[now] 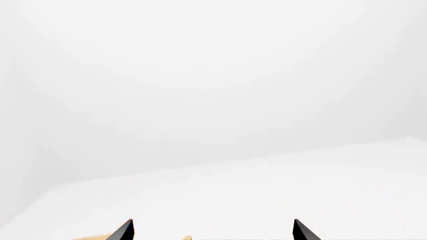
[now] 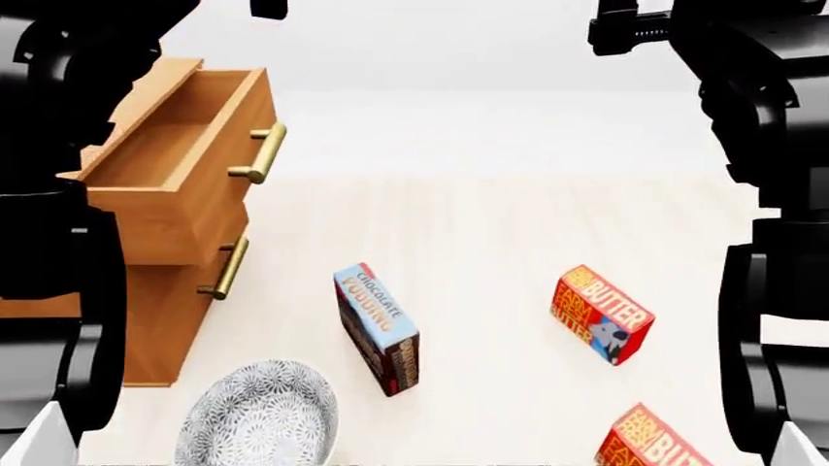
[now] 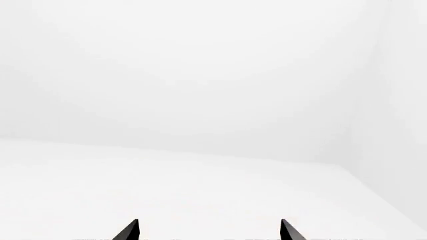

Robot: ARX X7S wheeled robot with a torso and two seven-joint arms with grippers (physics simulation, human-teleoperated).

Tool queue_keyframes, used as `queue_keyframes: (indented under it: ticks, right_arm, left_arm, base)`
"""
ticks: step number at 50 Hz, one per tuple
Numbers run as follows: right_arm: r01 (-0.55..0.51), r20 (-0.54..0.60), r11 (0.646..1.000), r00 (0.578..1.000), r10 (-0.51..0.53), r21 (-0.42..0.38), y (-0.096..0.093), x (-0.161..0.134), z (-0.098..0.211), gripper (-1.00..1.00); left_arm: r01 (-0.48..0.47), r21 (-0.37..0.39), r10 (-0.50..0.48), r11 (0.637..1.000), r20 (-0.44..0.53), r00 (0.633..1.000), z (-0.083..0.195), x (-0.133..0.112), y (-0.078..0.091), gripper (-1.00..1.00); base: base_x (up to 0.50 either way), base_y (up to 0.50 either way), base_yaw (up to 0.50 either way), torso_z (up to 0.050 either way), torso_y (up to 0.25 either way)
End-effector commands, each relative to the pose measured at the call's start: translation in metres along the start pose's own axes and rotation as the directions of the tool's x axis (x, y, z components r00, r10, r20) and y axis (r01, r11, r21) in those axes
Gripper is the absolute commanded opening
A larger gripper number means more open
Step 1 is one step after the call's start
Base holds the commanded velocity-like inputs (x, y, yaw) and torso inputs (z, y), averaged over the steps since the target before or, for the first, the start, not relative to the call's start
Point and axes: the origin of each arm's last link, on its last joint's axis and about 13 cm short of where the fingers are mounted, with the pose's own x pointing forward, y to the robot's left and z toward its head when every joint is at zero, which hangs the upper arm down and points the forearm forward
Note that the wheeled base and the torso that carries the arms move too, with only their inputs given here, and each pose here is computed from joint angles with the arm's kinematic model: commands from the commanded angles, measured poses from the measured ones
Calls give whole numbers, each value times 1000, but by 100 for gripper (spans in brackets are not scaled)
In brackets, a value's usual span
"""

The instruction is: Put the butter at the front in the top drawer of the cabinet and close it.

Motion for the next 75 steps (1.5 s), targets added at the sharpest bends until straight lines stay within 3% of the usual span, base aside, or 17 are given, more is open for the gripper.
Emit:
queue_keyframes:
  ticks: [1,26,34,41,58,75]
  right_arm:
    - [-4,0,1000,1000,4,5,0,0,-1,100]
    - [-12,-16,1000,1000,12,10,1,0,-6,100]
    - [-23,-23,1000,999,23,9,2,1,-7,100]
    - [-34,-27,999,999,34,8,2,0,-7,100]
    - [-49,-52,999,997,50,14,1,1,-19,100]
    - [-52,-70,999,996,53,16,0,1,-27,100]
  left_arm:
    - [-1,-3,1,1000,1,1000,1,-1,0,100]
    - [-14,0,14,1000,-11,1000,-1,1,3,100]
    - [-39,3,39,999,-57,998,-3,5,9,100]
    - [-35,14,37,999,-157,987,-3,7,13,100]
    - [-16,67,44,998,-429,902,-6,17,28,100]
    - [-51,74,82,996,-520,850,-13,22,31,100]
  base:
    - [0,0,0,0,0]
    - [0,-58,0,0,0]
    - [0,0,0,0,0]
    - [0,0,0,0,0]
    - [0,0,0,0,0]
    - [0,0,0,0,0]
